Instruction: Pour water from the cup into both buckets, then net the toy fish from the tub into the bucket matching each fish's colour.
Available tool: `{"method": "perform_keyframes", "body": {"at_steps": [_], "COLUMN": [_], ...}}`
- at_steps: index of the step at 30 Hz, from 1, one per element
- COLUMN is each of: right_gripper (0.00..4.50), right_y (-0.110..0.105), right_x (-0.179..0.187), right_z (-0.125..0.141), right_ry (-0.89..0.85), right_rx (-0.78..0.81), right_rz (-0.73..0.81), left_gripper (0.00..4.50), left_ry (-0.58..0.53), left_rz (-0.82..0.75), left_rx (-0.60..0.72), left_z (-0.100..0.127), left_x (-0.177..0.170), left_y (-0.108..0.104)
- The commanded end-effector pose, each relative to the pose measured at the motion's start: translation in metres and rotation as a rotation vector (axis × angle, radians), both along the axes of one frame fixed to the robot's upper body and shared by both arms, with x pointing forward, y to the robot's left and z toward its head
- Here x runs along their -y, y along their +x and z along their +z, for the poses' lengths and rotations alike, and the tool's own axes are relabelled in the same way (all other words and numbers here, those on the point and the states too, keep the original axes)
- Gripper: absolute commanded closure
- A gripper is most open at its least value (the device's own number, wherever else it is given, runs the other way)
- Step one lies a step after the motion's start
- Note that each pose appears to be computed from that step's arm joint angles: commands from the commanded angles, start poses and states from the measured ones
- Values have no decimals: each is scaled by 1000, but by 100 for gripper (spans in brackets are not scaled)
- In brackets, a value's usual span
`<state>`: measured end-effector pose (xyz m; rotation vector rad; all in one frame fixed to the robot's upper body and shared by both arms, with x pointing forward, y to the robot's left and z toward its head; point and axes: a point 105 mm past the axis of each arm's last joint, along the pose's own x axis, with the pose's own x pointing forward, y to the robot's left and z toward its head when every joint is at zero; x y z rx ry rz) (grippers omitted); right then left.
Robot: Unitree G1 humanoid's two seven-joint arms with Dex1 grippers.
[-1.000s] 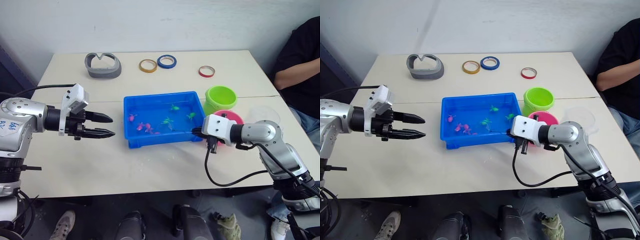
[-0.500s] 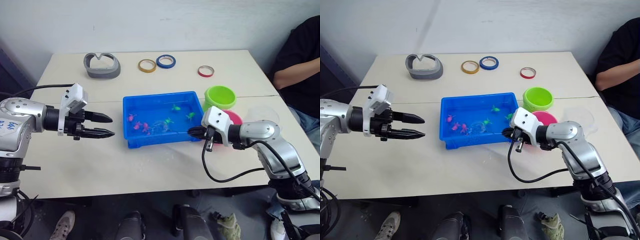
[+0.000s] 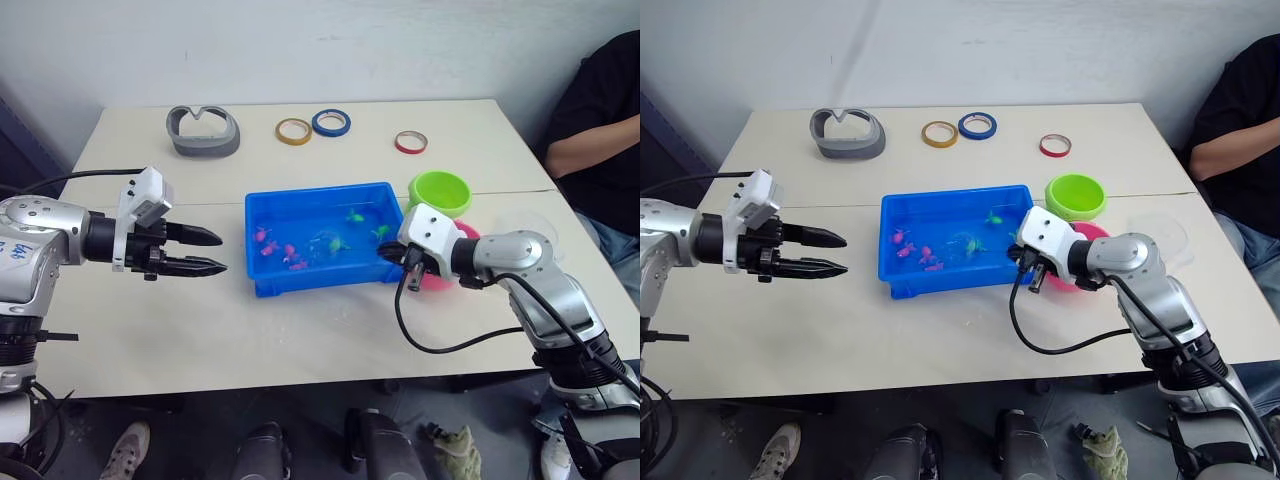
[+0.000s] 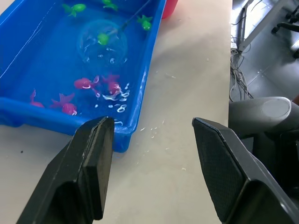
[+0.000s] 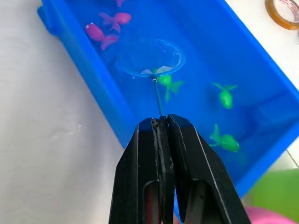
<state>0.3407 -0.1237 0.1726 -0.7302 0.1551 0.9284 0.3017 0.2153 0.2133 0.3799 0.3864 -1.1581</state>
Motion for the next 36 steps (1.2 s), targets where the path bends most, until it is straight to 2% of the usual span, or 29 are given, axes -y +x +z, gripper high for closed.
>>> {"method": "perform_keyframes", "body": {"at_steps": [1, 10, 15, 18, 24, 36], "right_gripper": [450, 450, 450, 450, 450, 450], "right_y": [1, -6, -12, -10, -7, -15], "right_x": [1, -19, -35, -40, -28, -6], "right_z": [9, -4, -9, -5, 5, 30], "right_ry": [-64, -76, -8, 102, 209, 259], "right_rx": [81, 58, -3, -58, -120, -113], "right_rz": [24, 122, 158, 117, 37, -10], "left_gripper": [153, 153, 153, 153, 153, 153], "left_ry": [14, 12, 12, 16, -11, -77], "left_rz": [18, 11, 19, 36, 53, 29], "left_rx": [48, 54, 49, 47, 52, 81], "left_z": [9, 12, 14, 11, 10, 15], "left_x": [-7, -4, -6, -10, -13, -8], "left_y": [-1, -3, -5, -5, -5, -3]}}
